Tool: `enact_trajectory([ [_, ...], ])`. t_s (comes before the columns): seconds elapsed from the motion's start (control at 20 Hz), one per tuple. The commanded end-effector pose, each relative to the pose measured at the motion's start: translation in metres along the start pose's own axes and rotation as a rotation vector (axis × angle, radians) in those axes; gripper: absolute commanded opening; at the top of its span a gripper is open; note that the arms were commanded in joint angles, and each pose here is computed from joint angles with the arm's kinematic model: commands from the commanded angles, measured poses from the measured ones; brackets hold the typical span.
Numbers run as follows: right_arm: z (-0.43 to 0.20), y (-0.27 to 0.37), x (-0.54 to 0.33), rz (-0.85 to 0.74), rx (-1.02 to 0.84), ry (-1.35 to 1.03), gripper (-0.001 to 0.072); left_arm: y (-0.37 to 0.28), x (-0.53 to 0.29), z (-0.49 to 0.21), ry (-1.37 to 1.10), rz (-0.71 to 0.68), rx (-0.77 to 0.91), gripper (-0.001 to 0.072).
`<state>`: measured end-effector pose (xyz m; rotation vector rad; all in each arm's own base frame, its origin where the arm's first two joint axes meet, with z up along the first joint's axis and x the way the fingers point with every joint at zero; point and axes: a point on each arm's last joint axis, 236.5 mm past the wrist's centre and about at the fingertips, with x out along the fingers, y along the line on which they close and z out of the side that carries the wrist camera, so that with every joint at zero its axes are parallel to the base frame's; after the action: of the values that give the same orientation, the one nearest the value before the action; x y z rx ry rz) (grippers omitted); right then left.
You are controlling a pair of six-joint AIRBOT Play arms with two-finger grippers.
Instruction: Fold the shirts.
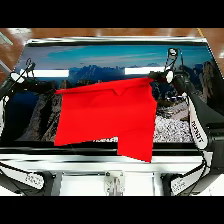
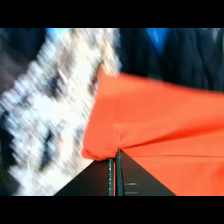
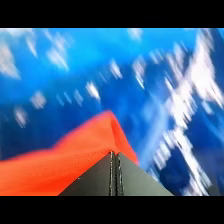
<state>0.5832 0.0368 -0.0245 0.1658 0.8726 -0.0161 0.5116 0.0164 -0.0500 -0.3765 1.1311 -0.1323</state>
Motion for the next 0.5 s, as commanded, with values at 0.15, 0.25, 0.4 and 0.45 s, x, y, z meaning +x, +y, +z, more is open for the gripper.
enact_trajectory([
  [0.15, -0.116, -0.022, -0.023, -0.078, 0.014, 0.505, 0.0056, -0.021, 0.006, -0.072, 0.312, -0.065, -0.072, 0.0031],
  [0.25, -0.128, -0.01, -0.017, -0.036, 0.054, 0.541, 0.0056, -0.026, 0.008, -0.075, 0.324, -0.068, -0.069, 0.0031],
  [0.4, -0.133, -0.006, -0.01, -0.022, 0.083, 0.549, 0.0056, -0.031, 0.009, -0.076, 0.328, -0.068, -0.088, 0.0031],
  [0.45, -0.133, -0.006, -0.01, -0.023, 0.083, 0.549, 0.0057, -0.031, 0.009, -0.076, 0.329, -0.064, -0.108, 0.0031],
])
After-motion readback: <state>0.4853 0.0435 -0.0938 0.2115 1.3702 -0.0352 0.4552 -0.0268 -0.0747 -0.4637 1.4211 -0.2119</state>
